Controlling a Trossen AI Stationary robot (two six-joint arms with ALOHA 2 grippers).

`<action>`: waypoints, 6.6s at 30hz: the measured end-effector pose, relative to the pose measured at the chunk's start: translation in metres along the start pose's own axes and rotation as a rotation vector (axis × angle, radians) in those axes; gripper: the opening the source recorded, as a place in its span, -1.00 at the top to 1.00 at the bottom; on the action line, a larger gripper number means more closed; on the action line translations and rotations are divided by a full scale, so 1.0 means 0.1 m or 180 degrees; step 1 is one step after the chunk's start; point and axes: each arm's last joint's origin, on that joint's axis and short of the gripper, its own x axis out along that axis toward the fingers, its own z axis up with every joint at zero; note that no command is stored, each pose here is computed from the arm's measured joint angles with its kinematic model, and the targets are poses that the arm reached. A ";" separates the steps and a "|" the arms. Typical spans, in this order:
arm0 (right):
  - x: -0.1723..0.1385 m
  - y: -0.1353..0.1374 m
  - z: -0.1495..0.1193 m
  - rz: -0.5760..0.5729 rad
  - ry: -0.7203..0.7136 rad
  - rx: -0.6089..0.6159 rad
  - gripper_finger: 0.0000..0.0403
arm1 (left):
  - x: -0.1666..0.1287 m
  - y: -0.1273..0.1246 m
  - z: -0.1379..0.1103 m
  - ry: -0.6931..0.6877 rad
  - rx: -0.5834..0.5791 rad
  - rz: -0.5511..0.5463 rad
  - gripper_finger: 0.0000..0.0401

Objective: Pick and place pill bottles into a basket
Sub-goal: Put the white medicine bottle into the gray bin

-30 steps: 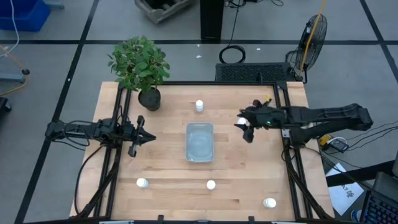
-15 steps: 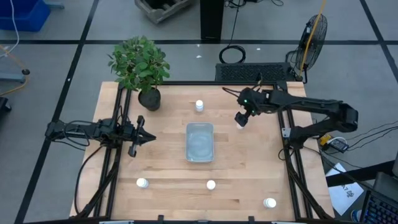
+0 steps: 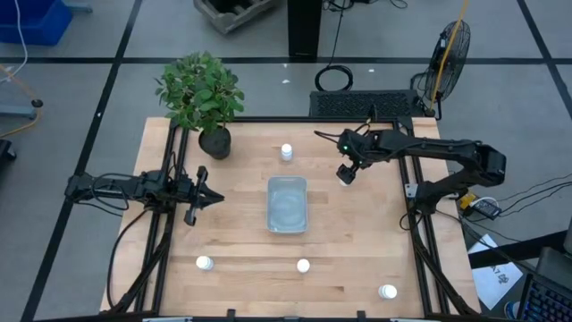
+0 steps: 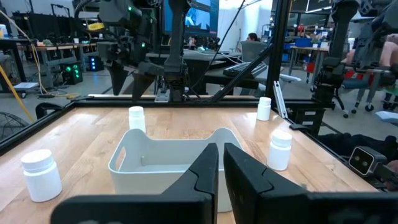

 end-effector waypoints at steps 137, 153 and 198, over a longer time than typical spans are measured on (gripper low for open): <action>-0.47 1.26 0.61 0.1011 -0.0916 -0.1352 0.26 | 0.00 0.00 0.00 0.0001 0.0000 0.0000 0.85; 0.19 1.48 0.72 0.1113 -0.0359 -0.1568 0.23 | 0.00 0.00 0.00 0.0000 0.0000 0.0000 0.85; 0.52 1.54 0.67 0.0991 -0.0137 -0.1946 -0.04 | 0.00 0.00 0.00 0.0001 0.0000 0.0000 0.85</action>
